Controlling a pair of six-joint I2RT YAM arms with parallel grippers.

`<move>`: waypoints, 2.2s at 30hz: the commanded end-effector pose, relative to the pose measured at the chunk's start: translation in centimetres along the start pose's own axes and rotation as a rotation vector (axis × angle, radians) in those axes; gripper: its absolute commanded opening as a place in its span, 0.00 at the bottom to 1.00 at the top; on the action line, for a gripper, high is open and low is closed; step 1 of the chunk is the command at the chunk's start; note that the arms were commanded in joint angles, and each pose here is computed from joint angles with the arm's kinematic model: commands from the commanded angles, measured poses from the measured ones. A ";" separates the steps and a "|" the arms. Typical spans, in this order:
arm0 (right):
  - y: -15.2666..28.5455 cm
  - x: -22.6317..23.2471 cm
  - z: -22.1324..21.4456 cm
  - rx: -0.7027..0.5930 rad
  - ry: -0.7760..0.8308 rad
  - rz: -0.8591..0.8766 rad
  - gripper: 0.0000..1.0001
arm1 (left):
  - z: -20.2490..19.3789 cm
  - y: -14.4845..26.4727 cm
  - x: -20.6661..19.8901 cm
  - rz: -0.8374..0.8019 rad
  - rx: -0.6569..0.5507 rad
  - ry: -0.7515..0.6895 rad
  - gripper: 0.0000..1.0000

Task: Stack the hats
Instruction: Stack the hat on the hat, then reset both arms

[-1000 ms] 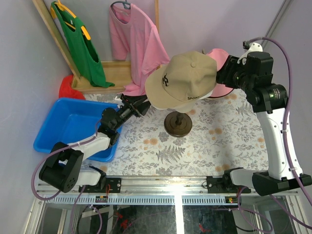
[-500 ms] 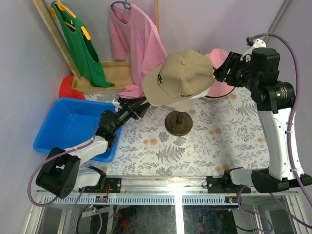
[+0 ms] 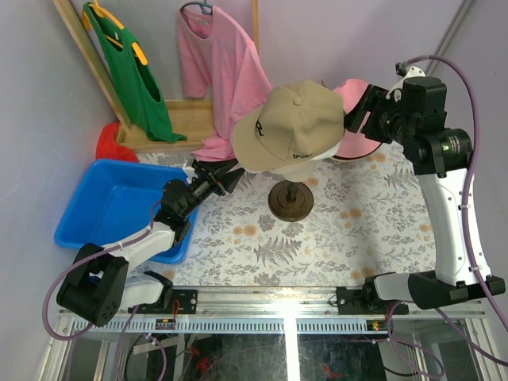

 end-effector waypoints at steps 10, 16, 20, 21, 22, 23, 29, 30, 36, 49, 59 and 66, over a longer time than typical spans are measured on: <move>1.1 2.1 2.5 -0.063 -0.043 0.064 0.72 | -0.3 0.2 -1.7 -0.039 0.006 0.033 0.41; 1.5 2.1 2.6 -0.076 -0.049 0.062 0.73 | -0.3 0.3 -1.8 -0.041 0.006 0.029 0.42; 2.0 2.0 2.9 -0.098 -0.053 0.057 0.73 | -0.1 0.6 -1.6 -0.038 0.000 0.029 0.43; 2.2 2.1 3.0 -0.102 -0.055 0.061 0.73 | -0.1 0.6 -1.5 -0.037 -0.002 0.030 0.43; 2.3 2.2 3.1 -0.108 -0.058 0.066 0.74 | 0.0 0.7 -1.5 -0.036 -0.004 0.030 0.43; 2.4 2.2 3.1 -0.110 -0.061 0.071 0.74 | 0.1 0.8 -1.5 -0.034 -0.008 0.030 0.43; 3.5 2.3 3.6 -0.149 -0.067 0.071 0.74 | 0.6 1.4 -1.7 -0.023 -0.037 0.003 0.44; 3.6 2.3 3.7 -0.154 -0.069 0.069 0.74 | 0.6 1.5 -1.7 -0.020 -0.042 -0.001 0.44; 4.3 2.2 4.0 -0.181 -0.075 0.065 0.74 | 1.1 2.1 -2.0 -0.012 -0.067 -0.030 0.44; 6.0 -0.2 6.5 -0.336 -0.005 -0.128 0.74 | 3.3 2.8 -9.7 0.119 -0.277 -0.718 0.44; 2.9 -5.1 5.2 -0.371 0.029 -0.363 1.00 | 8.2 7.2 -14.4 0.426 -0.698 -1.367 0.46; 1.8 -10.7 1.1 -0.410 -0.095 -0.595 0.99 | 10.2 7.6 -12.5 0.506 -0.752 -1.426 0.49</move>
Point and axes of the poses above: each gripper's point midway between its finger pads, its own y axis back along the fingers, its own x axis along the line the jaws close on, z = x × y, the point moved 4 cm from there along y, back along the fingers, and after that the axes turned 10 degrees about -y, right-handed, at the moved point
